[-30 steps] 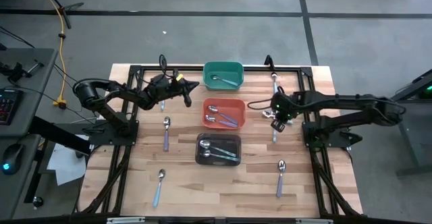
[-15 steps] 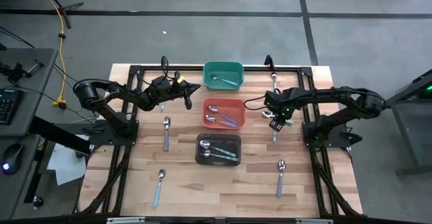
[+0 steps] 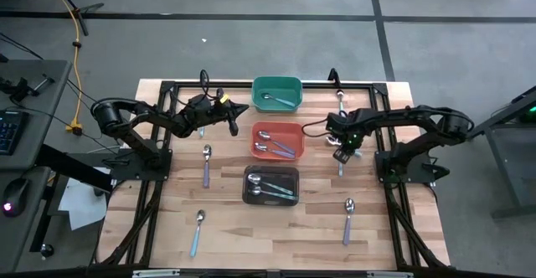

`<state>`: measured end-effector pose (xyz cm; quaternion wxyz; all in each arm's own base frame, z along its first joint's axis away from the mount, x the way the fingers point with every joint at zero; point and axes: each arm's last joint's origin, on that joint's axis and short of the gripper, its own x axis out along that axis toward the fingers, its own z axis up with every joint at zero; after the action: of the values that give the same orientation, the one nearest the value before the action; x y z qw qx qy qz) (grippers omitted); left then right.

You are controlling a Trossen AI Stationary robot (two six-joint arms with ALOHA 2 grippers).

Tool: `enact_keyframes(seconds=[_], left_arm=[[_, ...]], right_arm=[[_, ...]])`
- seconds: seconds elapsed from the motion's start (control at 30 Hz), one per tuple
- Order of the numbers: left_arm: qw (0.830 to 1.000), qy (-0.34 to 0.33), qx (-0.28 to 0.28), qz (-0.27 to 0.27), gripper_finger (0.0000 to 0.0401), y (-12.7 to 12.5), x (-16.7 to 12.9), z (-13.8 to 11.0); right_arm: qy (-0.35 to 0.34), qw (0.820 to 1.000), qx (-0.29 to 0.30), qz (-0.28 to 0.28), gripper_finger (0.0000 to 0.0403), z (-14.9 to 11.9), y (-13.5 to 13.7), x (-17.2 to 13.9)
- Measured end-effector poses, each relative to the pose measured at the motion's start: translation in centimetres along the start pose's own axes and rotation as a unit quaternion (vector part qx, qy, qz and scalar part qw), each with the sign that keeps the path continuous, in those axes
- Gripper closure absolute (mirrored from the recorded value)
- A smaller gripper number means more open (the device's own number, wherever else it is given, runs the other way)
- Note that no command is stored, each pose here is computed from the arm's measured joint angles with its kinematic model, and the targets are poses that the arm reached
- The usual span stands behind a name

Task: Sort silverware by color (type)
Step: Put the middle blue spoon into the blue bin

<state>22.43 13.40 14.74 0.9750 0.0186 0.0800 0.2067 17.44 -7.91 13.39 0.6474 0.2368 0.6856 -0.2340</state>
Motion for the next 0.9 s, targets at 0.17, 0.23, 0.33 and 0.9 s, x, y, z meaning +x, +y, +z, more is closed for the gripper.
enact_keyframes(seconds=[0.17,0.23,0.33,0.9], left_arm=[[1.000,0.000,0.000,0.000,0.0401,0.0,0.0,0.0],[1.000,0.000,0.000,0.000,0.0401,0.0,0.0,0.0],[1.000,0.000,0.000,0.000,0.0401,0.0,0.0,0.0],[1.000,0.000,-0.003,0.000,0.0401,0.0,0.0,0.0]], right_arm=[[0.000,1.000,0.007,0.001,0.0385,0.1,-0.3,0.0],[-0.001,1.000,0.007,0.000,0.0394,0.1,-0.3,0.0],[-0.011,1.000,0.005,0.000,0.0388,-0.1,-0.3,-0.3],[-0.238,0.970,-0.043,-0.025,0.0390,3.9,1.2,-9.4]])
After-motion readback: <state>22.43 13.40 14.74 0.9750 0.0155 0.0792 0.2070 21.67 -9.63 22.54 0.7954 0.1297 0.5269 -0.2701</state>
